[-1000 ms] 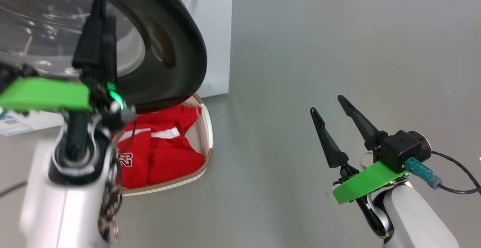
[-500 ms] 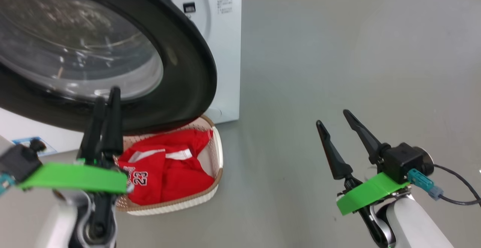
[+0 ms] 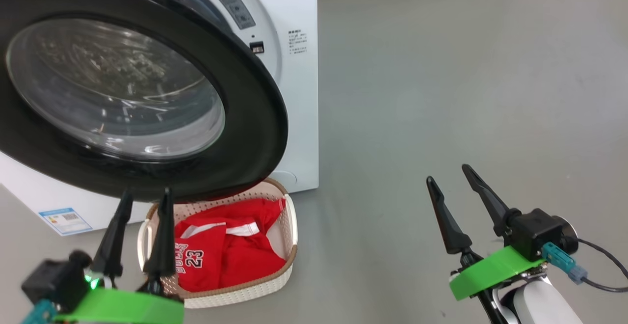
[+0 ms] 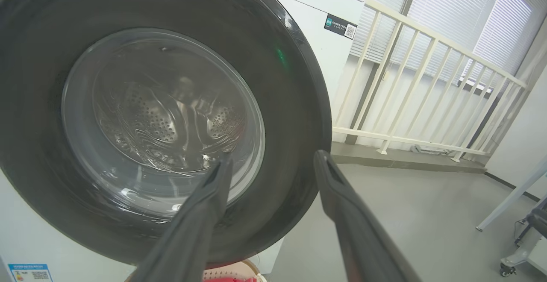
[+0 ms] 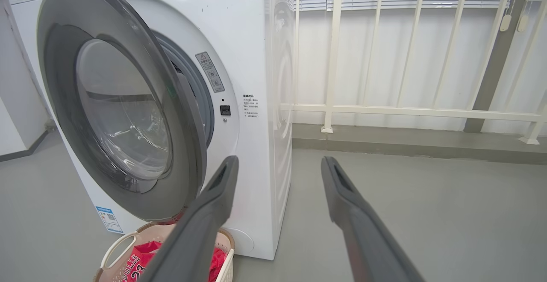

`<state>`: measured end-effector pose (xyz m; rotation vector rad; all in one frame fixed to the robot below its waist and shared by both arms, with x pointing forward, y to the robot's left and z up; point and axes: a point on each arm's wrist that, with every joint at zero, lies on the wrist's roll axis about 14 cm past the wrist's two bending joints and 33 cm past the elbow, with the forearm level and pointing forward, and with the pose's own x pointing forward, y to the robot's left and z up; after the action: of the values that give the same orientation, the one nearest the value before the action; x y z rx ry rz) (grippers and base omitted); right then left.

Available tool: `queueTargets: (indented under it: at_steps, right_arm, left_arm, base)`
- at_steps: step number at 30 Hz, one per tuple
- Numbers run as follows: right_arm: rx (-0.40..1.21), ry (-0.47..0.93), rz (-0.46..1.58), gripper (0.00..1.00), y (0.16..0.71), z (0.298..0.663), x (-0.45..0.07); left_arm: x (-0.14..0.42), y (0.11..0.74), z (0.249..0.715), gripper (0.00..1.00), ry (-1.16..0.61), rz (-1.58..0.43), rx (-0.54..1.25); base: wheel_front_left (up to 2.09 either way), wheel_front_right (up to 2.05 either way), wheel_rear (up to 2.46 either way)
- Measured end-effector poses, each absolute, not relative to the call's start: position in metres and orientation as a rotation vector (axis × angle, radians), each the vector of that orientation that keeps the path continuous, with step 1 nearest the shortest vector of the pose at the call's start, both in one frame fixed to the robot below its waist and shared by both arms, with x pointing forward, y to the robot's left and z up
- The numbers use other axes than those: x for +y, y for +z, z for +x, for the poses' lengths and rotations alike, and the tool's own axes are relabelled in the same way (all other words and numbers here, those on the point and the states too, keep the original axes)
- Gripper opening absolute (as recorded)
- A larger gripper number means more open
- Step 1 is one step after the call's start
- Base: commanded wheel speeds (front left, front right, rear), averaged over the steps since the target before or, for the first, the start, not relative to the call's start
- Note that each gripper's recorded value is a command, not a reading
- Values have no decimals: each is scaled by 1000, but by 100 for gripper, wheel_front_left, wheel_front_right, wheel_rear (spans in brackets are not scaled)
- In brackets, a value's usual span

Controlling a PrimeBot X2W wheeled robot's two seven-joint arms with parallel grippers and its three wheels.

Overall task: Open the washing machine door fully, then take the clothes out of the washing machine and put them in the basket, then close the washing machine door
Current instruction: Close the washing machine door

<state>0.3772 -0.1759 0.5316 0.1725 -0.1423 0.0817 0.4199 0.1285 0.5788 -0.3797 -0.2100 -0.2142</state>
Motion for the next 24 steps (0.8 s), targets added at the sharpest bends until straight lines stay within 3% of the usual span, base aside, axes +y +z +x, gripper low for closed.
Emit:
queueTargets:
  at_steps: [8,24]
  right_arm:
    - [-151,52,185,100,531,362,-183]
    - [-136,69,184,100,525,346,-175]
  left_arm:
    - [151,557,387,100,-138,-206,-190]
    - [161,531,362,100,-95,-188,-137]
  base:
    - [0,0,0]
    - [0,0,0]
